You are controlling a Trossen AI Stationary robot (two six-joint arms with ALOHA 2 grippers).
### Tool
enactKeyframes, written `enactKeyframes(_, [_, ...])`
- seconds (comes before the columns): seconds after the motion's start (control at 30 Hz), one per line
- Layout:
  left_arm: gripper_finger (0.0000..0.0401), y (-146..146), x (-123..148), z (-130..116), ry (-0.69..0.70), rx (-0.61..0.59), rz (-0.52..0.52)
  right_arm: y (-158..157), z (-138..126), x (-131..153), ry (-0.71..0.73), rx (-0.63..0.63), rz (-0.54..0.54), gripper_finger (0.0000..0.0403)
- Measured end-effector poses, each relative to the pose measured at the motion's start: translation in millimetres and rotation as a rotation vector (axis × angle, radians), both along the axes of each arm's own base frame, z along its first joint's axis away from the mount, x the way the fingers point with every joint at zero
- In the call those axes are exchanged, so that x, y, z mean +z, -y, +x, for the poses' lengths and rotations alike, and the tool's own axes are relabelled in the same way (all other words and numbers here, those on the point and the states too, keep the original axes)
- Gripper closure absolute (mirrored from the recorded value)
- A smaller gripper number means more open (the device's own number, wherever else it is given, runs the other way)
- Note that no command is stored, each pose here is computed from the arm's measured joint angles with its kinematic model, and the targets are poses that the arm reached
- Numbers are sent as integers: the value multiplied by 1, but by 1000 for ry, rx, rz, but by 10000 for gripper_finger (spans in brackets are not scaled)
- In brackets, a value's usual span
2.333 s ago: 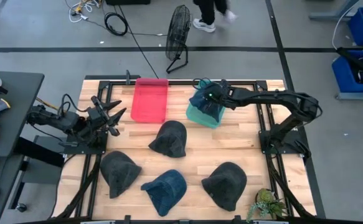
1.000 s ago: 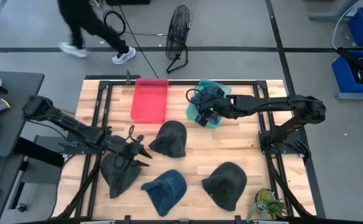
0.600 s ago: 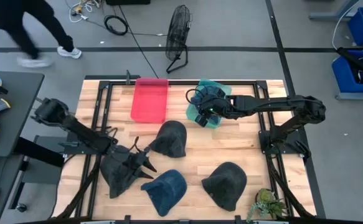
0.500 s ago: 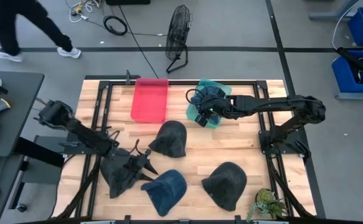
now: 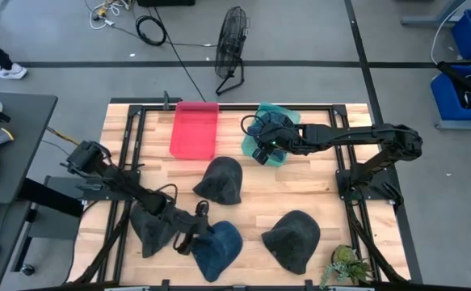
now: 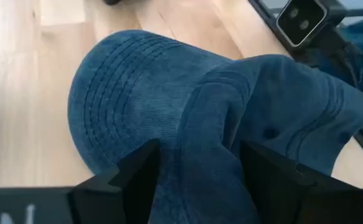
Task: Pick & Place hat
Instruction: Put the blue cap into the blue bin
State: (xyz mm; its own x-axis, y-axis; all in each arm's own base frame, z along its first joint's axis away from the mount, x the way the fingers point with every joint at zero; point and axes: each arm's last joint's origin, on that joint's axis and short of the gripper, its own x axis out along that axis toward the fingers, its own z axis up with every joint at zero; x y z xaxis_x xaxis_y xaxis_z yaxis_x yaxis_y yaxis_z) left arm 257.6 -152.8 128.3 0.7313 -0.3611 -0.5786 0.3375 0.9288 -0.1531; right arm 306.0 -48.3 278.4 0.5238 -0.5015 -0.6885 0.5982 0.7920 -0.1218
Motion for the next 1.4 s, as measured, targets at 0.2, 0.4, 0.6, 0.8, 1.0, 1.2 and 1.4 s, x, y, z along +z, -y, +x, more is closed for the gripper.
enactKeyframes(0.2, [265, -5, 6, 3, 59, -21, 60, 0, 0, 0, -3, 3, -3, 252])
enactKeyframes(0.4, [389, -28, 23, 11, 169, 233, 174, 0, 2, 1, -2, 32, -29, 252])
enactKeyframes(0.6, [395, -64, 54, 18, 293, 447, 234, -11, 9, 14, 29, 128, -87, 252])
enactKeyframes(0.8, [395, -108, 95, 37, 395, 701, 272, -36, 17, 49, 113, 237, -134, 252])
enactKeyframes(1.0, [396, -134, 112, 52, 413, 783, 257, -54, 18, 66, 190, 259, -102, 252])
enactKeyframes(1.2, [394, -131, 123, 59, 442, 686, 139, -58, 14, 60, 119, 266, -83, 252])
enactKeyframes(1.4, [394, -127, 122, 58, 441, 663, 171, -58, 12, 58, 112, 238, -52, 252])
